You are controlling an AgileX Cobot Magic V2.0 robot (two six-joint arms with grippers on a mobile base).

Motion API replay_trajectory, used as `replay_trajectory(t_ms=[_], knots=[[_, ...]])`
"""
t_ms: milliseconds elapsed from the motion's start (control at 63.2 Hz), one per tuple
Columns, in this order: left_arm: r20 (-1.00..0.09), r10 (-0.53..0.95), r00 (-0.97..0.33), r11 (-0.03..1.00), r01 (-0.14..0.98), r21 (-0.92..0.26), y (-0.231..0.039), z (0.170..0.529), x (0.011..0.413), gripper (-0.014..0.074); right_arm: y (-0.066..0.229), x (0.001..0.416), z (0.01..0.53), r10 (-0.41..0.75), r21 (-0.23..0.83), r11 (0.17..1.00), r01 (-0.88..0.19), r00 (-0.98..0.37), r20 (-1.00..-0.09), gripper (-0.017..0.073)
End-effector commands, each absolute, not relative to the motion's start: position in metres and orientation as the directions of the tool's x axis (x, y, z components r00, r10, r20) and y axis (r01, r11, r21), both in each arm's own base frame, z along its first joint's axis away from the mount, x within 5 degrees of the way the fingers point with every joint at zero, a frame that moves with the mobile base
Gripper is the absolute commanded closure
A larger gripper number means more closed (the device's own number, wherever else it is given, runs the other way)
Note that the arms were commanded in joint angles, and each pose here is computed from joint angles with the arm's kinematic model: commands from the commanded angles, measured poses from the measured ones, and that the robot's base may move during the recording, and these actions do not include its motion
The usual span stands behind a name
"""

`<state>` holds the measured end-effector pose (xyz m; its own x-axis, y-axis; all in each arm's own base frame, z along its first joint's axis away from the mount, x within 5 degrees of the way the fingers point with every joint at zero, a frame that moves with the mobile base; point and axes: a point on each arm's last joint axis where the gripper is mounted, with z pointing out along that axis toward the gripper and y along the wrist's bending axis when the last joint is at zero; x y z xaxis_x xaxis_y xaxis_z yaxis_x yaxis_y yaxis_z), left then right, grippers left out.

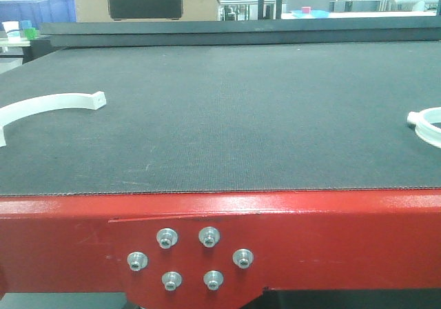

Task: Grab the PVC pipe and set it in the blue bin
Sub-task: 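Move both grippers toward the two white C-shaped pipe pieces, then lower both open grippers over the white pipe pieces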

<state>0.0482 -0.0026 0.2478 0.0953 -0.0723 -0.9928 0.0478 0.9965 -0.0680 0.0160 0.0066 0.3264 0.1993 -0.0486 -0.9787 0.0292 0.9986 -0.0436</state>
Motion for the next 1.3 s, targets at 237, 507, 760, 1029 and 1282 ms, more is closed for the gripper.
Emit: replay_trajectory(t_ms=[237,507,760,1029,1282], knots=[[-0.999,-0.042,-0.004,0.998,0.053,-0.042,-0.004,0.308,0.051,0.0704,0.006,0.021,0.329,-0.044,-0.039,0.999,0.034,0.180,-0.983,0.0721],[-0.980,-0.056,-0.189,0.997,0.048,-0.066,-0.006,0.328,0.103,0.0704,0.006,0.050,0.335,-0.020,-0.019,1.000,-0.013,-0.051,-0.999,0.0721],[-0.973,-0.020,-0.228,0.999,0.034,-0.028,-0.005,0.339,0.144,0.0704,0.003,0.089,0.354,-0.010,-0.002,0.999,-0.038,-0.219,-0.976,0.0721],[-0.993,-0.028,-0.111,0.999,0.025,-0.031,-0.004,0.351,0.162,0.0704,-0.002,0.137,0.344,0.011,0.029,0.999,-0.039,-0.397,-0.918,0.0721],[-0.997,-0.029,-0.066,0.999,0.023,-0.031,-0.004,0.355,0.163,0.0704,-0.004,0.160,0.331,0.045,0.069,0.997,-0.034,-0.474,-0.880,0.0721]])
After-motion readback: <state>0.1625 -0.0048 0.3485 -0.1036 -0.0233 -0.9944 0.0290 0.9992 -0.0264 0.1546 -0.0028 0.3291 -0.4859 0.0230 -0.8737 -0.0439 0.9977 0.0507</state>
